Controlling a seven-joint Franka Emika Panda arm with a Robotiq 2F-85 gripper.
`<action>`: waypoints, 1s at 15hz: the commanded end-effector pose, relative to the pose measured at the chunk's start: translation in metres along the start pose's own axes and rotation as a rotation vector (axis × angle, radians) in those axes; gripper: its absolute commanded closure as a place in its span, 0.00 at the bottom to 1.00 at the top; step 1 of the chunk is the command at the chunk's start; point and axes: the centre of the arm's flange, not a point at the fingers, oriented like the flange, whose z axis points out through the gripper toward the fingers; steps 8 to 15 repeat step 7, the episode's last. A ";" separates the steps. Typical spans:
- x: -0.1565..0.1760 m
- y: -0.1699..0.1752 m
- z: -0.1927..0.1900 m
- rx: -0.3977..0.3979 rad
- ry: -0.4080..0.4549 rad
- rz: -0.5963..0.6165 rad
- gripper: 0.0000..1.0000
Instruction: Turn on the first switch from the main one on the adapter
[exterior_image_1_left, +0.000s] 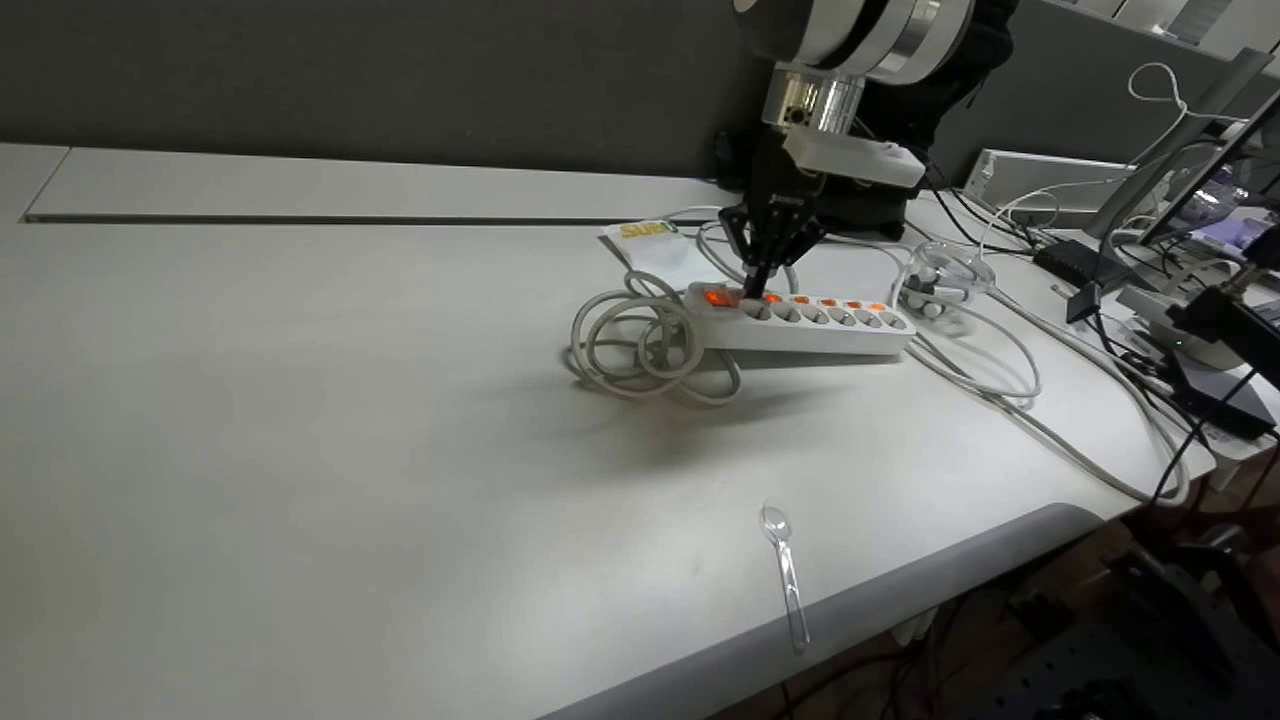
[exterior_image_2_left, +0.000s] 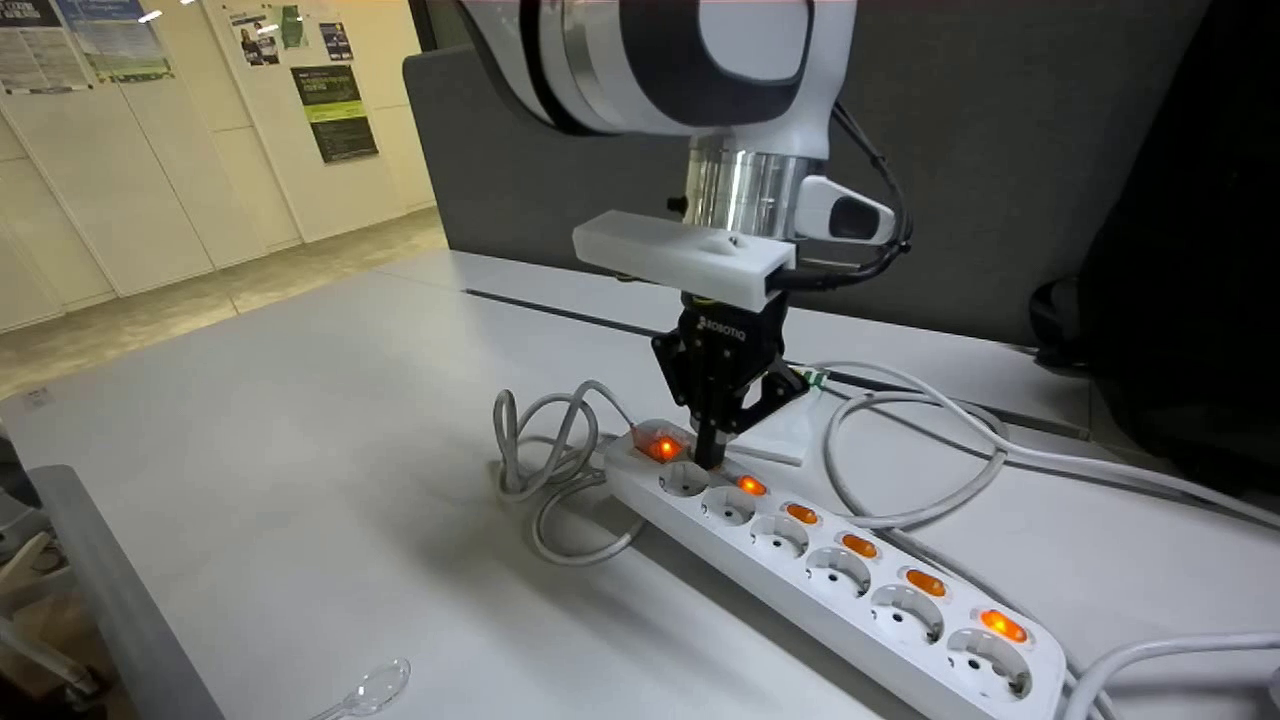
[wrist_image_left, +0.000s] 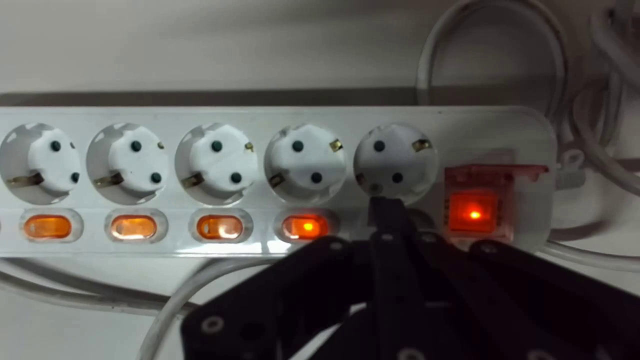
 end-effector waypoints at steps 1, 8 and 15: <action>0.025 0.013 0.018 0.042 -0.061 0.036 1.00; 0.030 0.024 0.027 0.126 -0.133 0.068 1.00; 0.030 0.024 0.027 0.126 -0.133 0.068 1.00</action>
